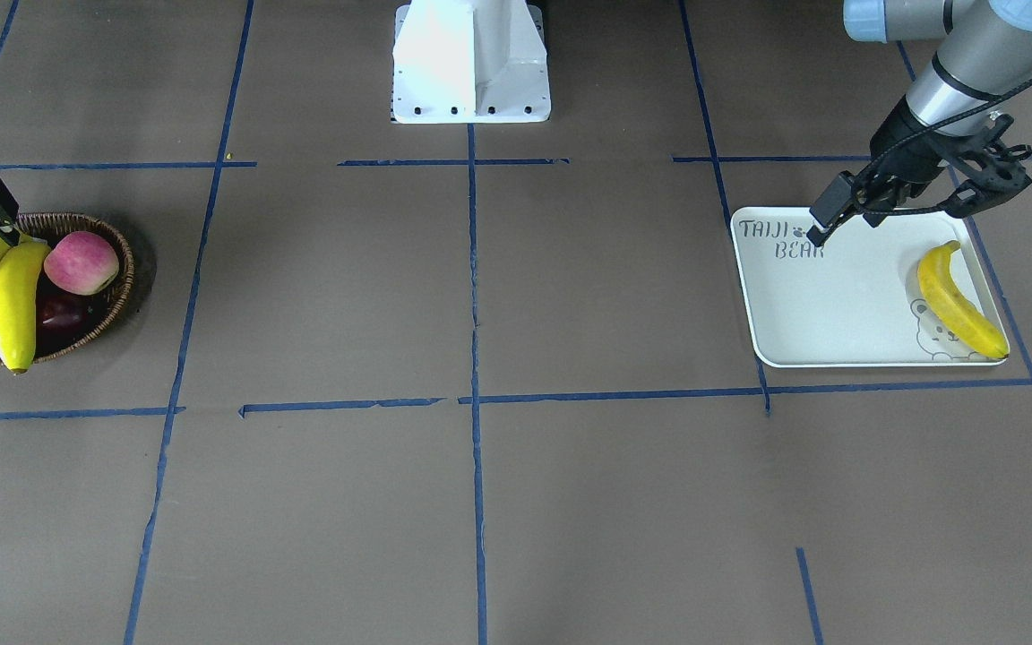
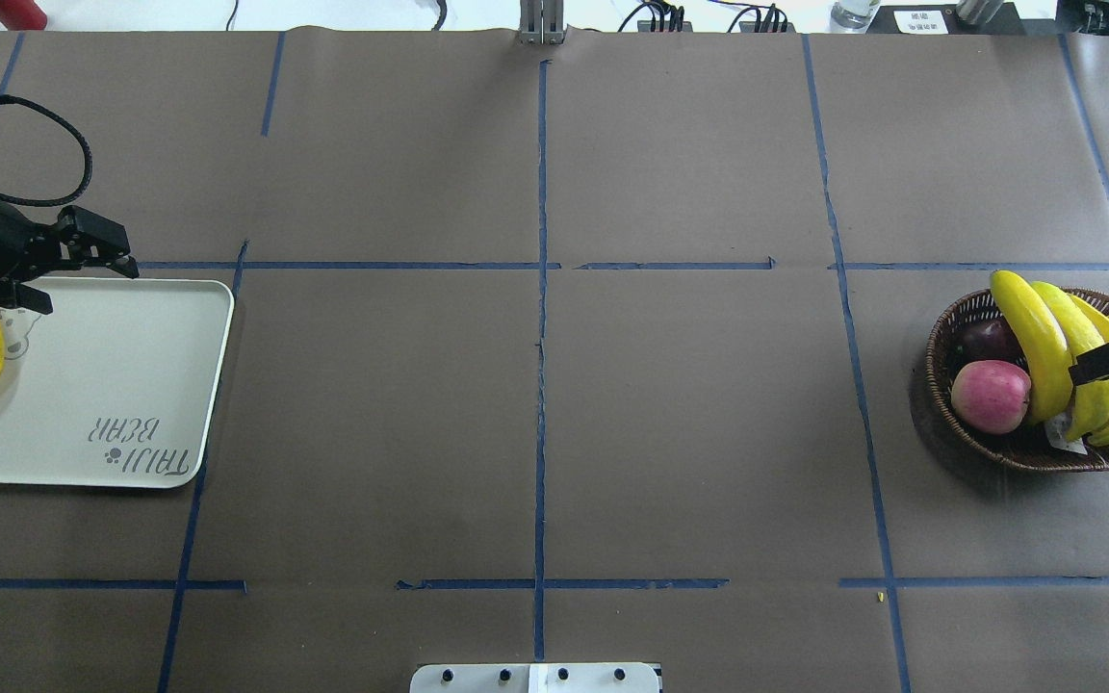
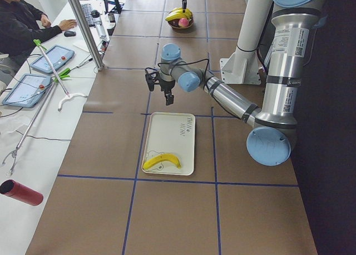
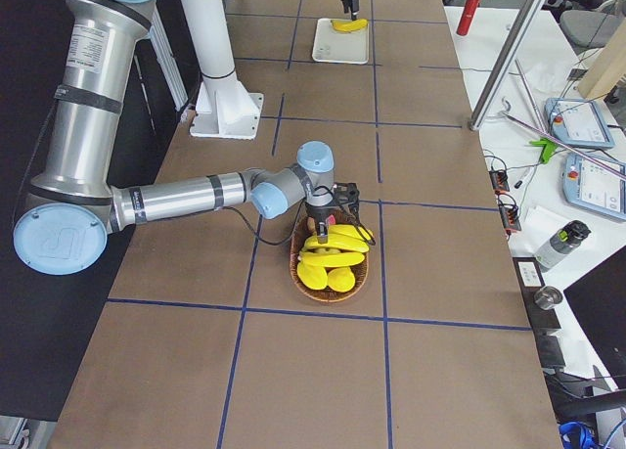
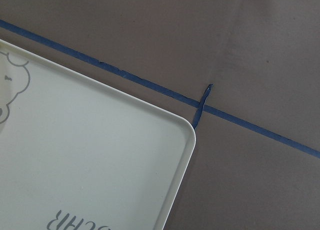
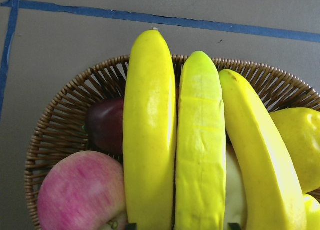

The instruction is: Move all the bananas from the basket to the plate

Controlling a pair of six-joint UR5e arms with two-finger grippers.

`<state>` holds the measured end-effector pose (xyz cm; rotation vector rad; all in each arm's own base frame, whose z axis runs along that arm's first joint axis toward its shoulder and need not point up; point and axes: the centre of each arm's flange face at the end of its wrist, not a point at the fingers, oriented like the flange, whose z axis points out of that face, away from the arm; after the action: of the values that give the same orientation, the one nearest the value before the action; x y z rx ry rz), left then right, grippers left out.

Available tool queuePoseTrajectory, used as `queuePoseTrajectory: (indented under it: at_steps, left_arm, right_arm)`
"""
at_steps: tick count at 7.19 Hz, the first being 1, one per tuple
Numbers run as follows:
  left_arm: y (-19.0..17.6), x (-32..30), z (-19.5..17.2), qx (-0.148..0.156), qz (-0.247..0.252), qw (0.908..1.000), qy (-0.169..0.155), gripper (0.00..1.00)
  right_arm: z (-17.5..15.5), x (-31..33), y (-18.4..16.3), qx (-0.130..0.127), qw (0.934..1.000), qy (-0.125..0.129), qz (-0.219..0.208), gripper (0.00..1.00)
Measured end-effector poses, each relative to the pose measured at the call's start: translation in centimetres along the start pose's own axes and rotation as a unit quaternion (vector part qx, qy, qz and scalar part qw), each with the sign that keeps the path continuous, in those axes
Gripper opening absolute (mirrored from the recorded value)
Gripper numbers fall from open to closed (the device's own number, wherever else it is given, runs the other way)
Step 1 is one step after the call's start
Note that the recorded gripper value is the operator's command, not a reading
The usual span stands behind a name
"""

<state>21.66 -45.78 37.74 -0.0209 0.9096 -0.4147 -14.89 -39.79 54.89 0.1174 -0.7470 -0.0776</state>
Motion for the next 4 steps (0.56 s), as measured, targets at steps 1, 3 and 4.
queuePoseTrajectory:
  at_steps: [1,3,4]
  left_arm:
    - [0.01,0.00,-0.01,0.000,0.000,1.0000,0.000,1.00]
    - [0.01,-0.03,0.00,0.000,0.000,1.0000,0.000,1.00]
    - [0.01,-0.01,0.00,0.000,0.000,1.0000,0.000,1.00]
  right_arm:
    - [0.34,0.22,-0.01,-0.003,1.0000,0.002,0.001,0.68]
    - [1.00,0.48,-0.17,-0.007,1.0000,0.004,0.003,0.64]
    - [1.13,0.52,-0.22,-0.008,0.9999,0.005,0.003,0.44]
